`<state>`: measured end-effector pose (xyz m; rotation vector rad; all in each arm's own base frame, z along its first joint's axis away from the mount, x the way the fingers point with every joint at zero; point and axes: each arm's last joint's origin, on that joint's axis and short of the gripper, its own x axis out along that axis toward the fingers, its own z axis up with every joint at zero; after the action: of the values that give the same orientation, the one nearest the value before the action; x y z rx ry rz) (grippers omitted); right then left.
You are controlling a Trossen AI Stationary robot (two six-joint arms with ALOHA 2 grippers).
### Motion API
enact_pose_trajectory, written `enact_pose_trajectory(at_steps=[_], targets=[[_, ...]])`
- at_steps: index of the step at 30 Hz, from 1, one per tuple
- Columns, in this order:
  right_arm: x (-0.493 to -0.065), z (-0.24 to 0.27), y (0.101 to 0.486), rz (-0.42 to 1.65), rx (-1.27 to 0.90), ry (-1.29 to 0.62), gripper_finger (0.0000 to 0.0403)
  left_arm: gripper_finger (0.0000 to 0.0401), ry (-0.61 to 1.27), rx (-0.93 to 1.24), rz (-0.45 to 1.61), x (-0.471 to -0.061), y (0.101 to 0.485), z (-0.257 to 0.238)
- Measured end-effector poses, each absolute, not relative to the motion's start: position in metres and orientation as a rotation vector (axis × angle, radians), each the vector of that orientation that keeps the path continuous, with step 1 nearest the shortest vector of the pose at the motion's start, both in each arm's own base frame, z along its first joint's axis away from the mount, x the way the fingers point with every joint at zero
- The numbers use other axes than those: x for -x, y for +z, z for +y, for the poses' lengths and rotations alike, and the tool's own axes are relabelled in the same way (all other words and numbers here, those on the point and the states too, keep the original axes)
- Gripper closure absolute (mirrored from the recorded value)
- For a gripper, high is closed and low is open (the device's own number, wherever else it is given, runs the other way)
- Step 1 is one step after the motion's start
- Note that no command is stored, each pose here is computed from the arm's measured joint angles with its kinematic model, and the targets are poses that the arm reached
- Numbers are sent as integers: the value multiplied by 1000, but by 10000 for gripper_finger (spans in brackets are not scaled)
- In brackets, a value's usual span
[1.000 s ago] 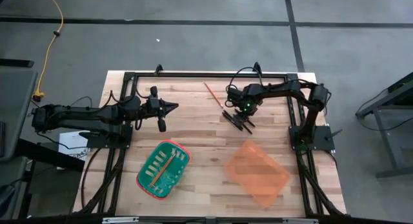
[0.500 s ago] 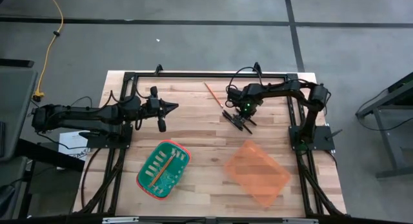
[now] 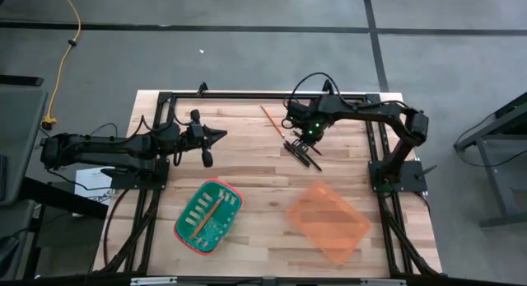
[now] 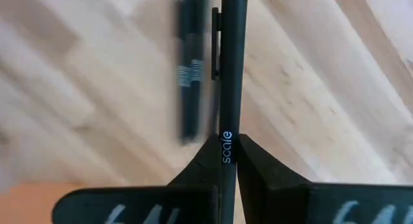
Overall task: Sort pens & pencils
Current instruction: Put the black pen into the orange bin
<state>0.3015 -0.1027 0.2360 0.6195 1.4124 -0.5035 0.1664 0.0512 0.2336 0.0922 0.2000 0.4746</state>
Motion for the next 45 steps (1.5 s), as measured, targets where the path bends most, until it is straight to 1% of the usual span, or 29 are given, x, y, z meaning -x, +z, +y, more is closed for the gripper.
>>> enact_pose_trajectory(at_steps=[3,9,17,23,27,30,35,40,45], targets=[[-307,-88,256,1363,-612,-468,397,391,480,-93,205,-166,233,51],[-310,-53,272,1353,-638,-402,397,391,464,-91,204,-167,233,51],[-306,7,266,1461,-657,-341,398,391,464,-93,202,-167,233,51],[-302,49,266,1492,-667,-358,398,391,460,-120,191,-167,235,51],[-296,75,266,1489,-623,-372,398,391,461,-130,172,-167,237,51],[-288,93,256,1514,-624,-403,398,391,461,-140,158,-167,239,51],[-272,122,229,1549,-659,-441,398,391,464,-139,128,-168,241,51],[-261,140,203,1522,-724,-463,398,391,464,-131,127,-168,241,51],[-254,145,173,1446,-788,-476,398,391,465,-119,120,-168,242,51]])
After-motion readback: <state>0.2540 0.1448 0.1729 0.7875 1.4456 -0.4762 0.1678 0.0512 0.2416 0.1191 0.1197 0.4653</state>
